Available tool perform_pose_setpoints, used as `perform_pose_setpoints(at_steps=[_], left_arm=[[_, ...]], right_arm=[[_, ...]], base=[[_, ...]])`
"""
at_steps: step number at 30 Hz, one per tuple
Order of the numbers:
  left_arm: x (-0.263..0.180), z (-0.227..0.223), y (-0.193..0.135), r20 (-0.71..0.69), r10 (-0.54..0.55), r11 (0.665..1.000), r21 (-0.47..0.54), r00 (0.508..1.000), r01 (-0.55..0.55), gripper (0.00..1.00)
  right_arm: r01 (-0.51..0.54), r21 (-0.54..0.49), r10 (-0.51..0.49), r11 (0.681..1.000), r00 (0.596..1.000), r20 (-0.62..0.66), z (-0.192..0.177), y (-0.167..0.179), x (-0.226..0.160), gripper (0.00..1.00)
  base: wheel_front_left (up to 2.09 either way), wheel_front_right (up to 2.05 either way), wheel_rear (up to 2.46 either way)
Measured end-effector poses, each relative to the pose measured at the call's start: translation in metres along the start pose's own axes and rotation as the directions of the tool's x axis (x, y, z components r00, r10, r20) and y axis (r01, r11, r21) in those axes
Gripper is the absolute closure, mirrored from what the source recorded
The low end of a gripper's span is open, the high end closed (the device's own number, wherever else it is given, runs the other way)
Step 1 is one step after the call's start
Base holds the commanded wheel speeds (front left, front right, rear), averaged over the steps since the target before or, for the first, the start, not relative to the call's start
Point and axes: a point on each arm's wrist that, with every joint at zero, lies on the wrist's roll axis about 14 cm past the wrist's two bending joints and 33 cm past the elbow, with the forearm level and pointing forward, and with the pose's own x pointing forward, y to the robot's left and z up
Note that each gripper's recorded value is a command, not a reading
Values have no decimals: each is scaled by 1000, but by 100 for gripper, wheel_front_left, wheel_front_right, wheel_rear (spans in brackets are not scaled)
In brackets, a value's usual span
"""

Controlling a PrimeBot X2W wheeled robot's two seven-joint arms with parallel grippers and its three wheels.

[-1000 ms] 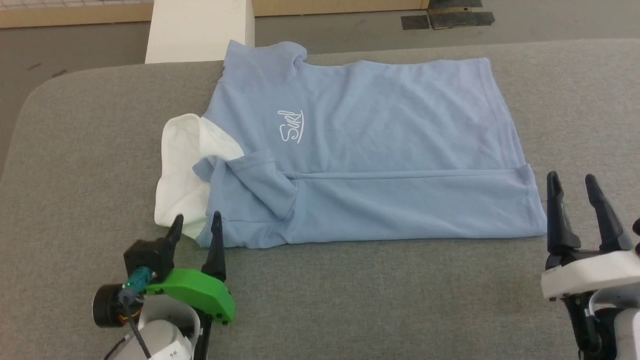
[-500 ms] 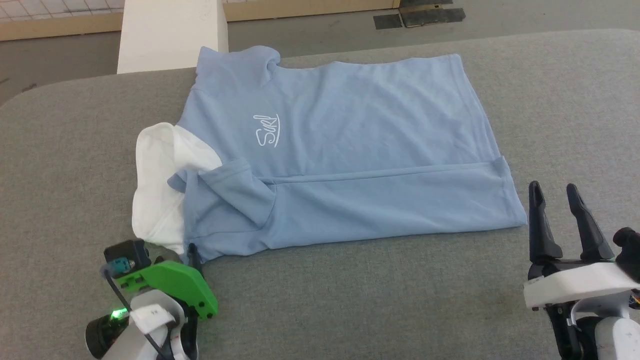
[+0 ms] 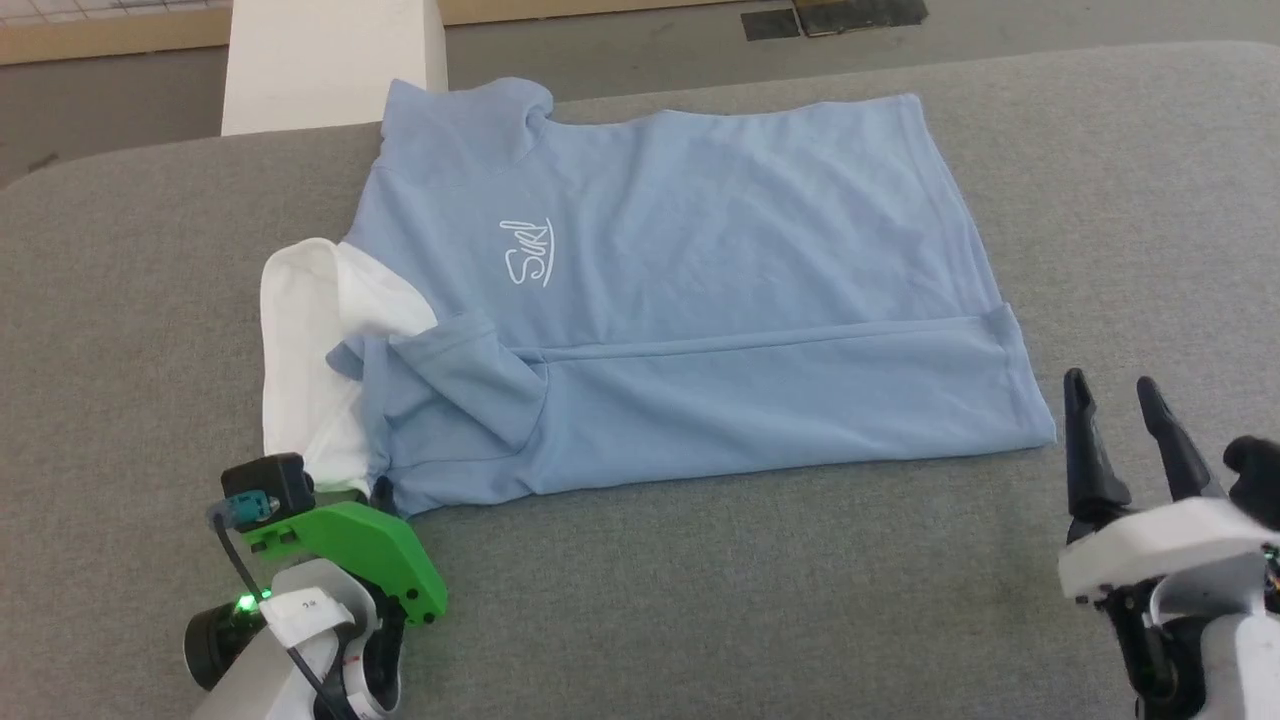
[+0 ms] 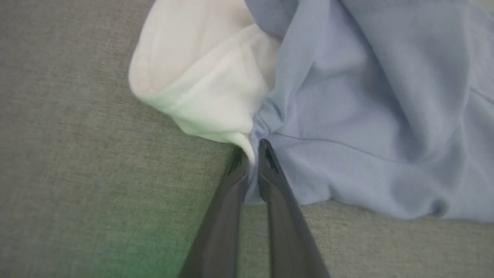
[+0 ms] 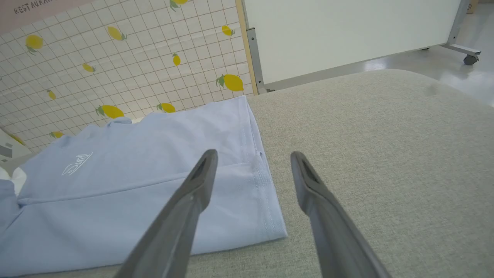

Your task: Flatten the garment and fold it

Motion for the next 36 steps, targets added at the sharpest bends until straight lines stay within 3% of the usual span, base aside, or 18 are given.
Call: perform_pose_setpoints(at_steps=[5, 9, 15, 17, 20, 21, 23, 29, 31, 36], left_arm=[[-1, 1, -1, 9, -9, 1000, 2, 1000, 9, 100], [-1, 2, -1, 14, -19, 1000, 10, 1000, 19, 100], [0, 1, 1, 16, -22, 1000, 9, 1000, 22, 100], [1, 0, 3, 16, -23, 1000, 8, 1000, 22, 100], [2, -1, 5, 16, -19, 1000, 7, 1000, 19, 100], [2, -1, 4, 17, -22, 1000, 7, 1000, 22, 100], [2, 0, 4, 20, -28, 1000, 8, 999, 27, 100], [-5, 18, 0, 121, -43, 999, 27, 992, 40, 100], [-10, 26, -1, 153, -45, 999, 26, 987, 42, 100], [-33, 34, 1, 192, -45, 997, 63, 980, 33, 100]], right_arm=[[62, 26, -54, 998, 971, -232, -36, -17, 13, 0], [90, 33, -68, 995, 900, -430, -63, -21, 17, 0], [97, -17, -85, 995, 756, -649, -90, -22, 18, 0], [96, -18, -82, 995, 717, -692, -94, -20, 19, 52], [89, -23, -78, 996, 683, -726, -96, -18, 19, 100], [87, -23, -76, 996, 680, -729, -95, -18, 20, 100], [77, -22, -69, 997, 685, -725, -93, -14, 21, 100], [83, 12, -62, 996, 823, -564, -62, -15, 31, 100], [82, 32, -54, 996, 853, -520, -55, -16, 27, 100], [87, 34, -64, 996, 894, -443, -39, -23, 6, 100]], base=[[0, 0, 0], [0, 0, 0], [0, 0, 0], [0, 0, 0], [0, 0, 0], [0, 0, 0], [0, 0, 0], [0, 0, 0], [0, 0, 0], [0, 0, 0]])
